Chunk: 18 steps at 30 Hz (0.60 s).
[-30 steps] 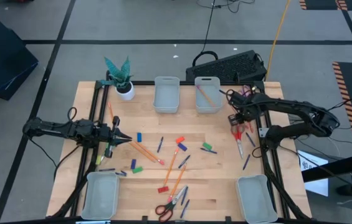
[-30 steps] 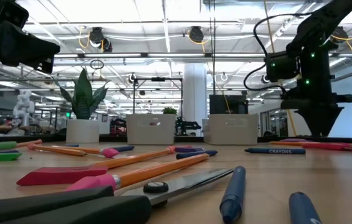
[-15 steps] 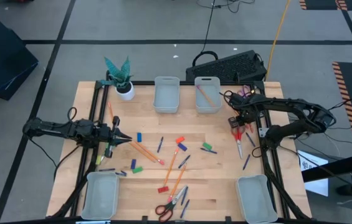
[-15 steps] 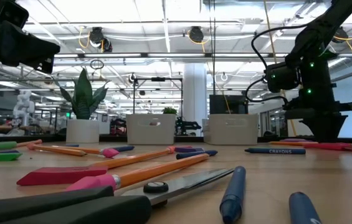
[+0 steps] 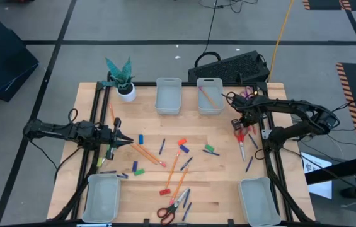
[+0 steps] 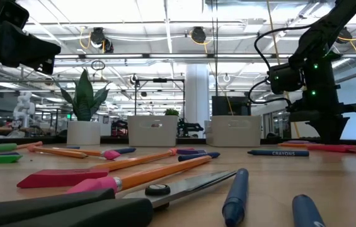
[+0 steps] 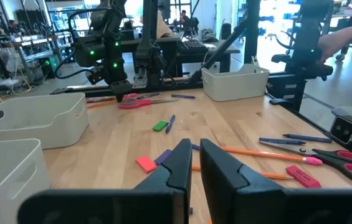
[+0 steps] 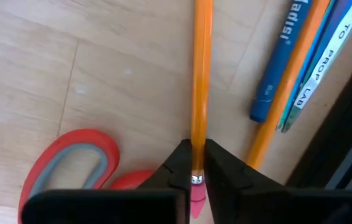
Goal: Sort crayons/erasers/pens/pencils in bins
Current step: Put the yellow pencil into the top right bin
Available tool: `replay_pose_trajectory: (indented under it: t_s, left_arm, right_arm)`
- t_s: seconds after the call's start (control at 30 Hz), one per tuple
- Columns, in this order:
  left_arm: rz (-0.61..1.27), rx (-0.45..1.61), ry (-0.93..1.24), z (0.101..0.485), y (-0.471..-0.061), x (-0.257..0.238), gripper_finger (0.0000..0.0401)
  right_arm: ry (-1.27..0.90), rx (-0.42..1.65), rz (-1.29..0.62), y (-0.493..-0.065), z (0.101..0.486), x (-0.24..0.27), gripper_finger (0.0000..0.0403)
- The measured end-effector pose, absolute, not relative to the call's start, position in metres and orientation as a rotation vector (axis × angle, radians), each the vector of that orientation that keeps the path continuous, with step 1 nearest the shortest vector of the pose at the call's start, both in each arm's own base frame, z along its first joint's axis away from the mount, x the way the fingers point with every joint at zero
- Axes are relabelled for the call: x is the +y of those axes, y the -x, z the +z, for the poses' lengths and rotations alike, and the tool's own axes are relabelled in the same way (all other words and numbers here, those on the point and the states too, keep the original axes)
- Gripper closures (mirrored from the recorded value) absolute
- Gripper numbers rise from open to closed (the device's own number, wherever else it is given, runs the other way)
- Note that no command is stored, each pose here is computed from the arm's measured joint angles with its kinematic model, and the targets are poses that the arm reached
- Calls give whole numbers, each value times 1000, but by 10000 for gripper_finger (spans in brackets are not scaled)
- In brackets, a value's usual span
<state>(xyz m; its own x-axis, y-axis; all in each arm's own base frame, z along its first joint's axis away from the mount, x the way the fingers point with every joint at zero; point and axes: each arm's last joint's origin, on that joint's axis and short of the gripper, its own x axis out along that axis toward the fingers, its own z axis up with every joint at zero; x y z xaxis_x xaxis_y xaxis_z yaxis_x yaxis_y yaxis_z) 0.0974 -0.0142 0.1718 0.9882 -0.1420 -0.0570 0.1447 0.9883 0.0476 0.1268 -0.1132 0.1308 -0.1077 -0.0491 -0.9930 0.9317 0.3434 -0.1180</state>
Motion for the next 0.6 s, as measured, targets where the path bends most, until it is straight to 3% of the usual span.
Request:
replay_pose_trajectory:
  t_s: [0.3, 0.6]
  left_arm:
    - [-144, 54, -52, 172, -97, -14, 364]
    - [-144, 53, -52, 172, -97, -14, 364]
  right_arm:
    - [-853, 1238, -990, -136, 162, -118, 382]
    - [-756, 1041, -982, -166, 228, -126, 382]
